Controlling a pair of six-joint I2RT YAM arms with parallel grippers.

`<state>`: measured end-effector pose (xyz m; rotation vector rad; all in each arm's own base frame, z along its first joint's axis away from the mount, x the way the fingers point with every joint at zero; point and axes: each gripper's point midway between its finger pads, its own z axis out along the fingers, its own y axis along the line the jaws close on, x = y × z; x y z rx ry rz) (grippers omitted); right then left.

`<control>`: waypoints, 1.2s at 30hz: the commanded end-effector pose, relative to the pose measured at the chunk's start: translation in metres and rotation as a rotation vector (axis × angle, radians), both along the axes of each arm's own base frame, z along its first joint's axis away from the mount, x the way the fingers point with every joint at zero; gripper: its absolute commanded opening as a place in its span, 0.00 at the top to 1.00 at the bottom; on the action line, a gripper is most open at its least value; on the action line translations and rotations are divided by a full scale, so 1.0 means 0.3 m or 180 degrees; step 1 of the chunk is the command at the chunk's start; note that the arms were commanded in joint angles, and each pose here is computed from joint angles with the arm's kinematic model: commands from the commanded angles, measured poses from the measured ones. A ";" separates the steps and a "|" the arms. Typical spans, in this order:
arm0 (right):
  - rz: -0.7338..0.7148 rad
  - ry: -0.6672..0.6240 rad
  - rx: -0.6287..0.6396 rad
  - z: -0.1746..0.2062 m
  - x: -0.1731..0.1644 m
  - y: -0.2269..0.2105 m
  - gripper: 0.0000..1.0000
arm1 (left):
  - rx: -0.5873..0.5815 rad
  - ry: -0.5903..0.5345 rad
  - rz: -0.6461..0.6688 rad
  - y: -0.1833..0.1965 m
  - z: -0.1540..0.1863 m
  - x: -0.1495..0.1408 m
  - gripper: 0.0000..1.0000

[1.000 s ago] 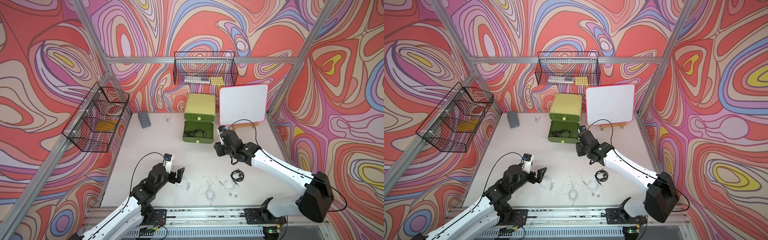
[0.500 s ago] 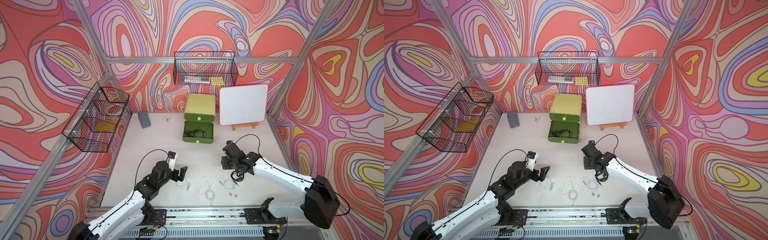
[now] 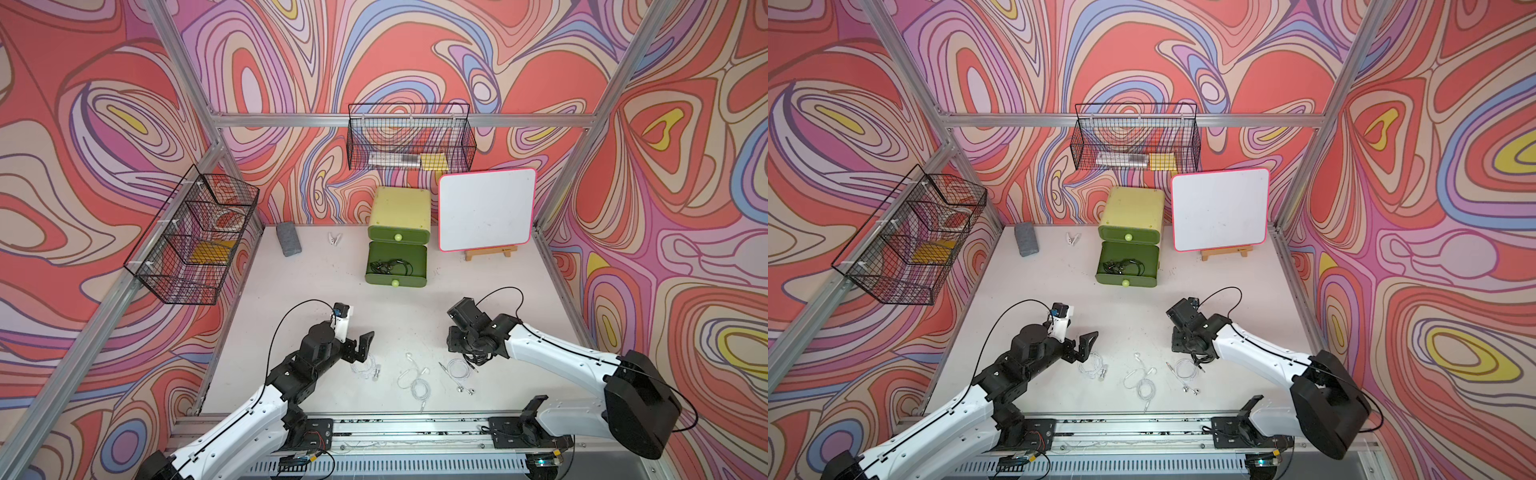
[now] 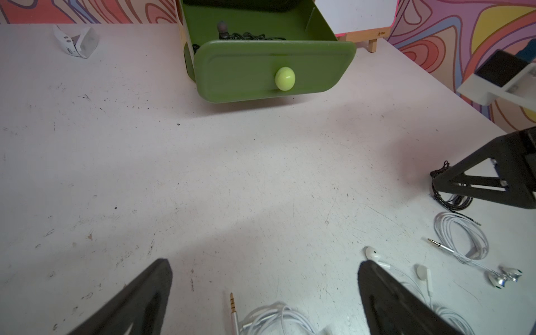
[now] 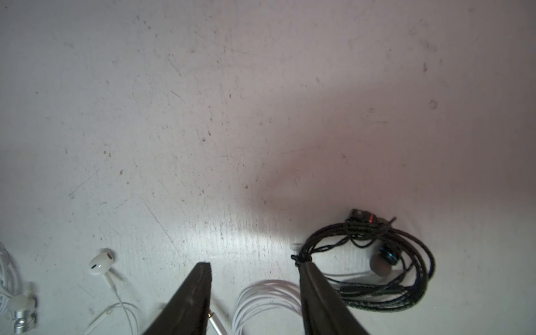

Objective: Place the wired earphones into the drawer by color
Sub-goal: Pick up the wired earphones from the center of the board.

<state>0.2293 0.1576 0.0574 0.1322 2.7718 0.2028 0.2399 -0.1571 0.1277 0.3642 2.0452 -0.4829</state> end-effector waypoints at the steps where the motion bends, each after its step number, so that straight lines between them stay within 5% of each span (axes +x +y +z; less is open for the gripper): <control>1: -0.0192 0.0099 -0.0050 -0.022 -0.015 -0.025 0.50 | 0.0002 -0.0006 0.0036 0.008 -0.007 -0.003 0.01; 36: -0.0367 0.0299 -0.0363 -0.110 0.015 -0.060 0.60 | 0.0002 -0.0015 0.0067 0.016 -0.006 -0.004 0.01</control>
